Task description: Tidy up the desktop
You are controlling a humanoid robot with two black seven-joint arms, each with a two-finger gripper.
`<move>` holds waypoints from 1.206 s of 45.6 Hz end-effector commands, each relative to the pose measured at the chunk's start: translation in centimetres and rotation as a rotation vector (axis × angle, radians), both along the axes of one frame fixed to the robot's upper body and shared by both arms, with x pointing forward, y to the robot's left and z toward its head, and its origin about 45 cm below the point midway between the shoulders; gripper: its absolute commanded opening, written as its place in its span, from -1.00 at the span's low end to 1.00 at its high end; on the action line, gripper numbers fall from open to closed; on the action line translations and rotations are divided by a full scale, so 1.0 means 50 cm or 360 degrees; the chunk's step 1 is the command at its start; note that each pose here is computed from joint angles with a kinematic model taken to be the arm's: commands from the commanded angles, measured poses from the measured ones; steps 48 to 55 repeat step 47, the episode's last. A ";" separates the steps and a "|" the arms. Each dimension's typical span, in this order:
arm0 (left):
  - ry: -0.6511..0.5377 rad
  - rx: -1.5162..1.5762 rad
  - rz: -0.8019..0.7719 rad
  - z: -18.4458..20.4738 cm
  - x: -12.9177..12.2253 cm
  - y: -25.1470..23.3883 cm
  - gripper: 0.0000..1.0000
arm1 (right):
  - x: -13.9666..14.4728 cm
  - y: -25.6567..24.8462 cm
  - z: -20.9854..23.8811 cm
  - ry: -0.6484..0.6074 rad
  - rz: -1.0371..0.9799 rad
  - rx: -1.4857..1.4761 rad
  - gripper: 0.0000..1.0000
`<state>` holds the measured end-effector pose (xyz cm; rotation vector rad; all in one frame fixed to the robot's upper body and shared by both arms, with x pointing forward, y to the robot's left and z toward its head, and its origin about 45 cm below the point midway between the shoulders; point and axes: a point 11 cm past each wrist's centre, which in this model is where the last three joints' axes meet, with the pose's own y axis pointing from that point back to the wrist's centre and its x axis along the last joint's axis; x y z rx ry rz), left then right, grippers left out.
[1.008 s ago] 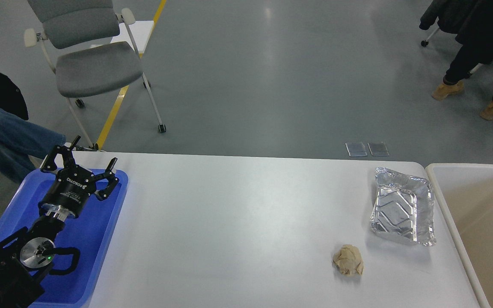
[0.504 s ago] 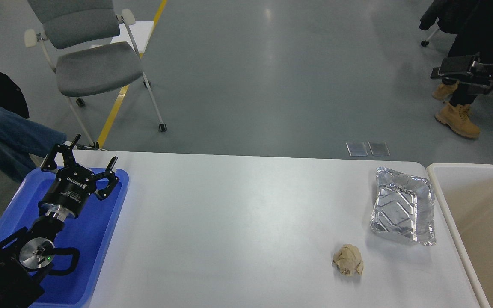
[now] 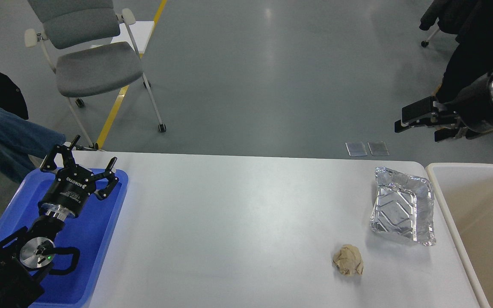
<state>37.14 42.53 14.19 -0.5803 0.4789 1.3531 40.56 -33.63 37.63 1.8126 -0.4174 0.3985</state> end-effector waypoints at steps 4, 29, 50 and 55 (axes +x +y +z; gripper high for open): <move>-0.0002 0.0000 -0.0001 0.001 0.001 0.000 0.98 | -0.036 0.026 -0.036 0.0211 0.0075 -0.0137 1.00; 0.0001 0.0000 0.0000 0.000 0.000 0.000 0.98 | -0.101 0.087 -0.110 0.0492 0.0079 -0.0092 1.00; 0.0001 0.0000 0.0000 0.000 0.000 0.000 0.98 | -0.100 0.088 -0.106 0.0486 0.0068 -0.0074 1.00; 0.0001 0.0000 0.0000 0.000 0.000 0.000 0.98 | -0.100 0.088 -0.106 0.0486 0.0068 -0.0074 1.00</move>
